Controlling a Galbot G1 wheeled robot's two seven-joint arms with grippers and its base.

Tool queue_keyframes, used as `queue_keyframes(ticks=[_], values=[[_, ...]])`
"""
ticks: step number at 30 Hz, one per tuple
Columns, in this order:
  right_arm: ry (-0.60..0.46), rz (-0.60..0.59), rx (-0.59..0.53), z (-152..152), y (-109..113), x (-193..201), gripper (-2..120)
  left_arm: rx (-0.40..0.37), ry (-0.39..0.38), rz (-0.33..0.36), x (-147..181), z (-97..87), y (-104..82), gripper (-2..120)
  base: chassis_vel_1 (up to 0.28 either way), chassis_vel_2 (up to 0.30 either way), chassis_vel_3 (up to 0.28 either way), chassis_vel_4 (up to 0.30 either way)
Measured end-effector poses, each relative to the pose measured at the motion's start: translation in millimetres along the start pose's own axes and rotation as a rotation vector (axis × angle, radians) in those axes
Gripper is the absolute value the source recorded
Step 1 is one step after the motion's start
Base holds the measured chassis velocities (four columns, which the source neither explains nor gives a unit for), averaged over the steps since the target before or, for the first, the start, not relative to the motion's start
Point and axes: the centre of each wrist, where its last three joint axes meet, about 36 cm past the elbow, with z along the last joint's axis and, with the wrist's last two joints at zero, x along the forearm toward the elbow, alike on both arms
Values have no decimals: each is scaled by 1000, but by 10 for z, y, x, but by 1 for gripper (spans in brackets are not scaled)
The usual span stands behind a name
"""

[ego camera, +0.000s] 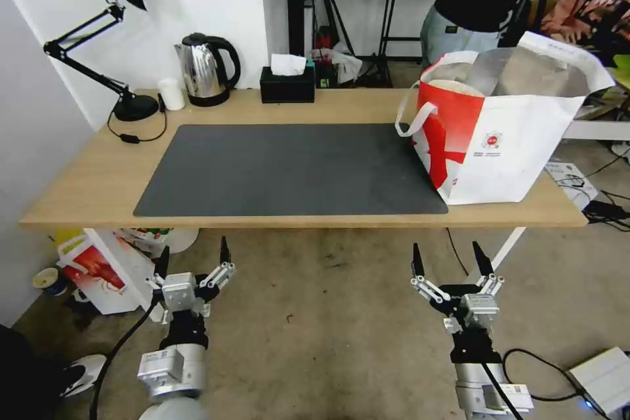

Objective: Pick up the trash from the table and place it into the takeout bag.

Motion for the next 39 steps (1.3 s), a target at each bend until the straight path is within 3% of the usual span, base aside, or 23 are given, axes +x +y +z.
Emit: queue_keyframes(ticks=[17,39], values=[[0,0,0,0,0,0,100,-32,64,37,61,235,-14,100,0,0,0,0],[0,0,0,0,0,0,100,-65,16,75,-71,298,118,100,0,0,0,0]])
